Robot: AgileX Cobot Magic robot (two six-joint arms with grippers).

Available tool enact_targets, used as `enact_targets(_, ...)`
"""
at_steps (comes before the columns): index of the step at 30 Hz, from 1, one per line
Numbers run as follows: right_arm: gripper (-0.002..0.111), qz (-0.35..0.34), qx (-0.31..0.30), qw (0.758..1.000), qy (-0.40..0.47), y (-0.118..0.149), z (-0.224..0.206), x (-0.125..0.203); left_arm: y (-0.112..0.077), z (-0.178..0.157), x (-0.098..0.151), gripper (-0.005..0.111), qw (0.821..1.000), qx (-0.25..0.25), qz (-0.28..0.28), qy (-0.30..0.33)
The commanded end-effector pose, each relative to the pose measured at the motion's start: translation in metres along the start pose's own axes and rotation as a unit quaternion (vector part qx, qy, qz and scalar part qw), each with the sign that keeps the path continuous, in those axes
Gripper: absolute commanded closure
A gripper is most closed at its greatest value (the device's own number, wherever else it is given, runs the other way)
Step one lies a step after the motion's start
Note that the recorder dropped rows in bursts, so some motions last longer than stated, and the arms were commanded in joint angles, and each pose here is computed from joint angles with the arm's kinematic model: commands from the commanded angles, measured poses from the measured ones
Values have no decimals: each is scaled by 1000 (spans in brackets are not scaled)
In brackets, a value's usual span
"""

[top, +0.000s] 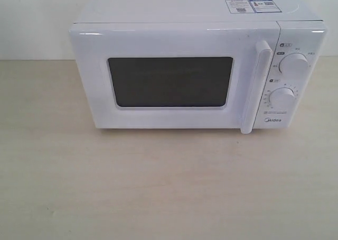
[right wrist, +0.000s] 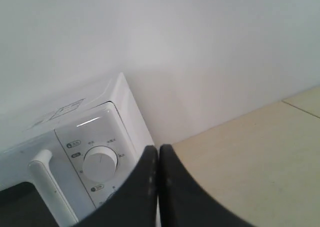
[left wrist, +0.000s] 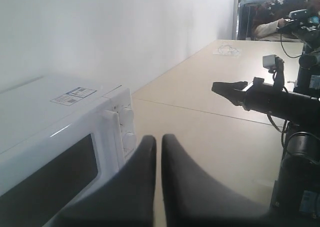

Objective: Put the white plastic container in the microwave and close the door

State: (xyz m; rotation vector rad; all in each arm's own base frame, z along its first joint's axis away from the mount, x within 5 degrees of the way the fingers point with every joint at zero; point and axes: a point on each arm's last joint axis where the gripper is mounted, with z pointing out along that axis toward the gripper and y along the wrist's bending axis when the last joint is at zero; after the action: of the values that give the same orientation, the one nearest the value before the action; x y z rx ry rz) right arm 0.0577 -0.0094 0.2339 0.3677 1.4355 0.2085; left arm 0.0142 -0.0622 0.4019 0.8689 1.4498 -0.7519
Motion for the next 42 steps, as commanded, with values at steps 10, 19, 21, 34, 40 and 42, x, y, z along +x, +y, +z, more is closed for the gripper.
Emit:
enact_targets(10, 108, 64, -9, 998, 0, -4, -4, 15, 0, 0, 1, 102, 1000, 2, -3, -2)
enact_targets(19, 108, 41, -66, 996, -33, 15, -9, -15, 0, 0, 1, 102, 1000, 2, -3, -2)
enact_targets(21, 108, -30, -74, 996, -25, 17, -9, -13, 0, 0, 1, 102, 1000, 2, -3, -2)
enact_targets(34, 108, -117, -4, 989, 93, 2, -10, 9, 0, 0, 1, 102, 1000, 2, -3, -2)
enact_targets(40, 108, -121, 3, 985, 122, -8, -8, 33, 0, 0, 1, 102, 1000, 2, -3, -2)
enact_targets(42, 108, -115, 3, 986, 125, -9, -7, 38, 0, 0, 1, 102, 1000, 2, -3, -2)
